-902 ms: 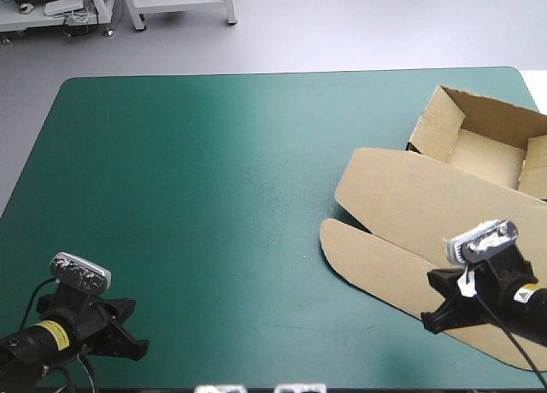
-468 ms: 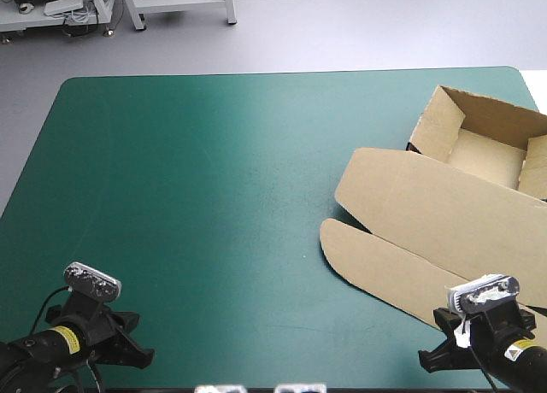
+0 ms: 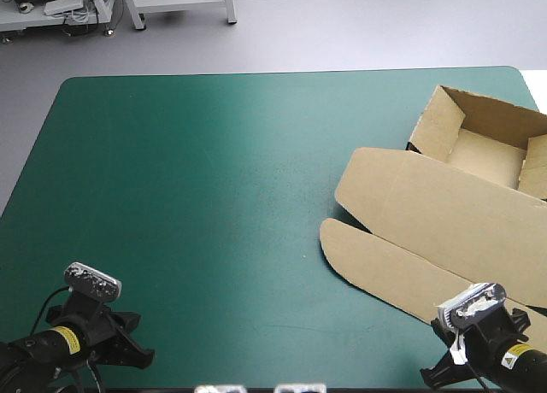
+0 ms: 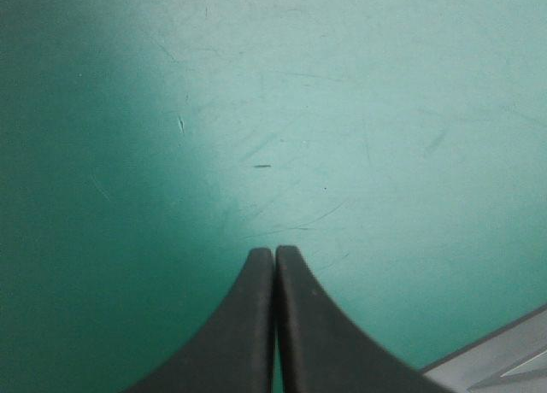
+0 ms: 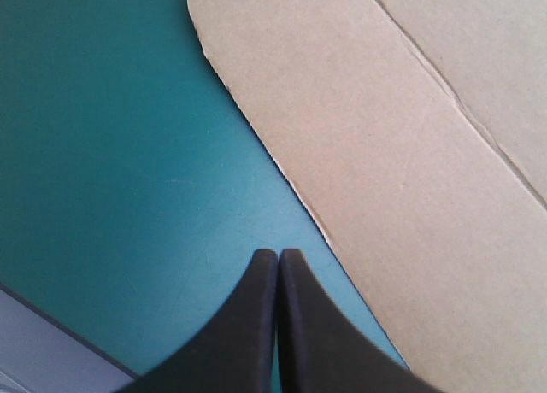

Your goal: Fold the box

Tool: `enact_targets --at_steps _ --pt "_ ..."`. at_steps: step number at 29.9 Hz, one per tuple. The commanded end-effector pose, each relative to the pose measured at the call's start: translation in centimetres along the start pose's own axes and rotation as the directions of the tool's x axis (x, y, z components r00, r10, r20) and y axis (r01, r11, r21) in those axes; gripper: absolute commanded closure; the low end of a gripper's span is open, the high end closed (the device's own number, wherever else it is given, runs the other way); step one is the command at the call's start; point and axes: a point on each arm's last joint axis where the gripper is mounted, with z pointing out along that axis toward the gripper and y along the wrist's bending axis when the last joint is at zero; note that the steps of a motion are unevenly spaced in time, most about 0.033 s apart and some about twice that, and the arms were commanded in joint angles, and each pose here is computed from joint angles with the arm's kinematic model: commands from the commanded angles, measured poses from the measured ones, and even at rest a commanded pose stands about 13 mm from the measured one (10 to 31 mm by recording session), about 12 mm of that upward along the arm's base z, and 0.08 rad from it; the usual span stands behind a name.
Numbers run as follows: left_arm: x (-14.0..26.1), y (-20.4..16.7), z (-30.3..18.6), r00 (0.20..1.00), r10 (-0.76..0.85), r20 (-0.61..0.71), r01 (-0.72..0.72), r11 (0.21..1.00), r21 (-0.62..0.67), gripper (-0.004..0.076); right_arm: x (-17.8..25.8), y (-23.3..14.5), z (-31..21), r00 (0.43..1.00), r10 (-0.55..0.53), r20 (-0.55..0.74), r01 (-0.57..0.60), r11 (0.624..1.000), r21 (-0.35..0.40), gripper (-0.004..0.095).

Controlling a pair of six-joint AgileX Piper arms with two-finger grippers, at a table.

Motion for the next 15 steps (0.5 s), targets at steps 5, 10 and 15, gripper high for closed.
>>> enact_targets --at_steps 5,10,15 --pt "-0.51 -0.18 -0.44 1.0 -0.009 0.016 0.009 1.0 0.016 0.0733 -0.75 -0.12 -0.18 0.999 0.003 0.041 -0.003 1.0 0.004 0.0925" --pt "-0.49 -0.18 -0.44 1.0 -0.009 0.014 0.009 1.0 0.016 0.0732 -0.75 -0.12 -0.18 0.999 0.003 0.041 -0.003 1.0 0.004 0.0925" --pt "-0.49 -0.2 -0.44 1.0 -0.01 0.014 0.01 1.0 0.018 0.0733 -0.75 -0.12 -0.18 0.999 0.003 0.041 -0.003 1.0 0.004 0.0926"
